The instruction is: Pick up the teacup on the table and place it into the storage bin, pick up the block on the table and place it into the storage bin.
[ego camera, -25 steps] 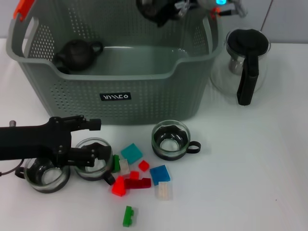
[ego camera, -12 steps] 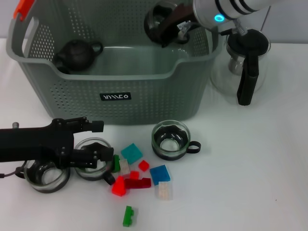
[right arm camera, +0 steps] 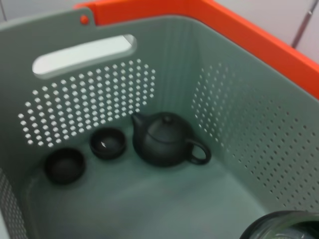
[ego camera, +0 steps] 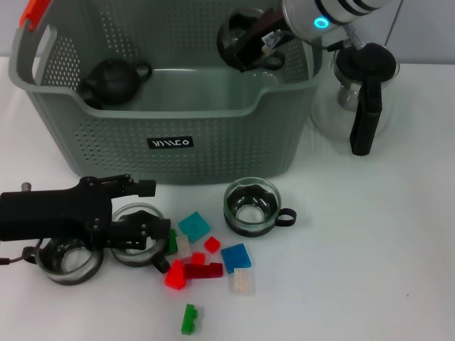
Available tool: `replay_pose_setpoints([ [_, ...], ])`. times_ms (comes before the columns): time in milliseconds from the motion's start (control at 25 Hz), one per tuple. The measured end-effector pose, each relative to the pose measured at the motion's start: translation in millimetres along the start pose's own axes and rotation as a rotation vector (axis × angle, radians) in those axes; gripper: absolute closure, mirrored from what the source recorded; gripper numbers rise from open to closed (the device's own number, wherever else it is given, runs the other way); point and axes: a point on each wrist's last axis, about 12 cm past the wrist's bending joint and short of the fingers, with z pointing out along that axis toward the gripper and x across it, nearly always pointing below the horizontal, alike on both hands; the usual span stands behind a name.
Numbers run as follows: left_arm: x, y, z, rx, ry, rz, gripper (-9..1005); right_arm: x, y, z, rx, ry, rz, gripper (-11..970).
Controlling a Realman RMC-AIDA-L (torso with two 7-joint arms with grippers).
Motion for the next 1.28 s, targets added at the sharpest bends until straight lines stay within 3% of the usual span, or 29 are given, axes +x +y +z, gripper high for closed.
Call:
replay_pose_setpoints([
  [1280, 2.8, 1.8, 3.7, -0.009, 0.006, -0.005, 77, 17.0, 6.4, 15.2, 0.06, 0.037, -0.058, 827],
])
